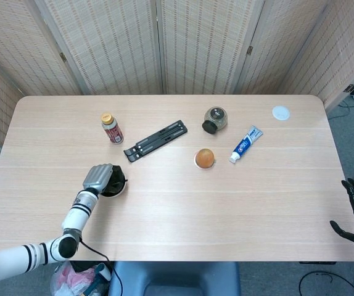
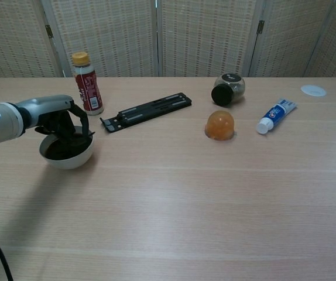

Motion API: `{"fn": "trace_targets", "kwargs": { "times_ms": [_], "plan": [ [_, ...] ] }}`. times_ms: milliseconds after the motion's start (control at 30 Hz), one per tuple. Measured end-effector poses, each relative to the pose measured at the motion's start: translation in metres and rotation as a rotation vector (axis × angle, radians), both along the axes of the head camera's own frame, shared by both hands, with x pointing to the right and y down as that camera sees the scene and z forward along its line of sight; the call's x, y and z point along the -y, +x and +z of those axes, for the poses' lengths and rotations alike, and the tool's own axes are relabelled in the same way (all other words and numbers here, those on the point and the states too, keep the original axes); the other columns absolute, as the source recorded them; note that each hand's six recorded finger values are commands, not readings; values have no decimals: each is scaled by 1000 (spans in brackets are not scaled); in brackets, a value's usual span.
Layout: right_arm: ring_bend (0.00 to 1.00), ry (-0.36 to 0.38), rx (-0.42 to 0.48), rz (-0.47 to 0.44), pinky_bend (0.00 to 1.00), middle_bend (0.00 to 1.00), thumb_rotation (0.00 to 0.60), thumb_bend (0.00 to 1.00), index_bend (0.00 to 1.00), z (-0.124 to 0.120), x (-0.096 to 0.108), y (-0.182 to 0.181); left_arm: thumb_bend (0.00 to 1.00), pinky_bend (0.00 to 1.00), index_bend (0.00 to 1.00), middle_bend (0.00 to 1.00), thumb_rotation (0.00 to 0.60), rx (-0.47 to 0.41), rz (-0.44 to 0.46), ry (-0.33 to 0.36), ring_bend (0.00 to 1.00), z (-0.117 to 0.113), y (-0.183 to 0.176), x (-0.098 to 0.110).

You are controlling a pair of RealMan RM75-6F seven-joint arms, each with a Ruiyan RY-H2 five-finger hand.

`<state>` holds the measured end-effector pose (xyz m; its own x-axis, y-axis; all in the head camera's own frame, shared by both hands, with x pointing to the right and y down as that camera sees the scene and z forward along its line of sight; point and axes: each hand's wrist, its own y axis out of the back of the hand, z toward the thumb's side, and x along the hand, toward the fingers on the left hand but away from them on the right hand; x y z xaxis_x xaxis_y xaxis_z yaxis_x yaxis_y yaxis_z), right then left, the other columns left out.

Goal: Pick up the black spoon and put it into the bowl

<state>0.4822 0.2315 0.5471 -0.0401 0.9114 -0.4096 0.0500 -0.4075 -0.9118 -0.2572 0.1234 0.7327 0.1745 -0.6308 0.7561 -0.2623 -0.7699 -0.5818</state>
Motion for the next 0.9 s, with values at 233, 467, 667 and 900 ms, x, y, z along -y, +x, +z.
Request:
{"fn": "trace_targets", "kwargs": {
  "times_ms": [233,467,667,900],
  "plan": [
    [128,-1,-2,6,119,68,600,127,0,-1,-2,2,532,1000,689,1000,600,-35,28,5,982,-4,16,-5],
    [128,5,-2,12,119,68,600,127,0,-3,-3,3,532,1000,689,1000,600,-30,20,25,982,2,25,8],
    [128,4,-5,13,119,68,600,127,0,-4,-3,4,532,1000,689,1000,600,-1,-12,30,981,9,20,18],
    [128,2,-1,1,119,68,600,127,0,-3,-1,1,532,1000,691,1000,600,28,-34,16,982,9,-1,15]
  ]
}}
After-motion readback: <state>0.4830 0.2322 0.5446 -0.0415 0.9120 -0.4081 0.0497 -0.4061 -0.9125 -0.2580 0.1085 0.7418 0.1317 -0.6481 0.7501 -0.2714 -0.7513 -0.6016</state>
